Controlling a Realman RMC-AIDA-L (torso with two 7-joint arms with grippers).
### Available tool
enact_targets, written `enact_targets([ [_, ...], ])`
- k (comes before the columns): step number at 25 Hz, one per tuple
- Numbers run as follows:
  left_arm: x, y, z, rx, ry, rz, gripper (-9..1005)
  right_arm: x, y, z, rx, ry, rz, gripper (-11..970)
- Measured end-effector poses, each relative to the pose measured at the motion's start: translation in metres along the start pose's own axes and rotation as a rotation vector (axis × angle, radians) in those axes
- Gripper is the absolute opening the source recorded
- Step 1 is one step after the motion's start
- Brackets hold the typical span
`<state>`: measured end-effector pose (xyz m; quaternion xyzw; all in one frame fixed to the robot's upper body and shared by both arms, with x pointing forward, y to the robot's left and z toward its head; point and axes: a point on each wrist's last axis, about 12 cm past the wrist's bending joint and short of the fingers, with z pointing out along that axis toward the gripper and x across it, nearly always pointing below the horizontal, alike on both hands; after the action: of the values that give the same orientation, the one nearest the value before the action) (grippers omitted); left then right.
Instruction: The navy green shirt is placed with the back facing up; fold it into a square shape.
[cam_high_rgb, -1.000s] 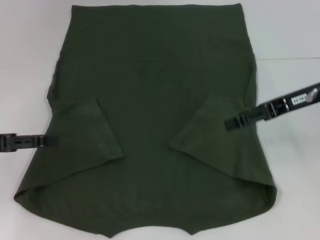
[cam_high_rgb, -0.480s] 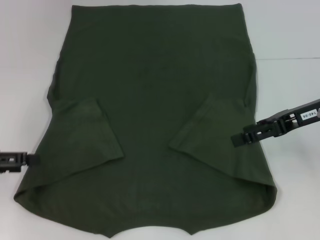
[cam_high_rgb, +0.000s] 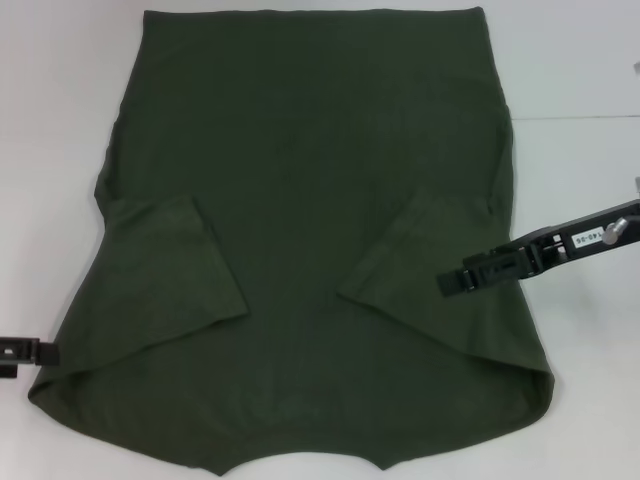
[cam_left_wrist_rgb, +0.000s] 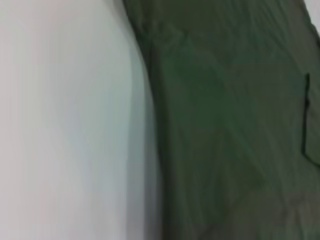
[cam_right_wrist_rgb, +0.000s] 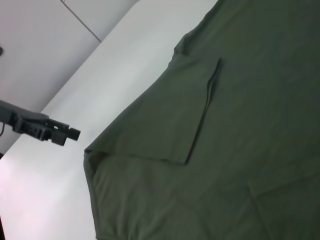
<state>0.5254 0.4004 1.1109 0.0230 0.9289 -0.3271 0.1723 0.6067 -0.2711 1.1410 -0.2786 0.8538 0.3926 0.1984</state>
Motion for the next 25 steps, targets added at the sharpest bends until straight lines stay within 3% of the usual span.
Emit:
enact_targets([
  [10, 0.003, 0.008, 0.009, -0.058, 0.013, -0.021, 881, 0.000, -0.001, 0.004, 0.010, -0.009, 0.004, 945],
  [25, -0.004, 0.005, 0.018, -0.065, 0.044, -0.012, 881, 0.000, -0.002, 0.006, 0.020, -0.018, 0.006, 945],
])
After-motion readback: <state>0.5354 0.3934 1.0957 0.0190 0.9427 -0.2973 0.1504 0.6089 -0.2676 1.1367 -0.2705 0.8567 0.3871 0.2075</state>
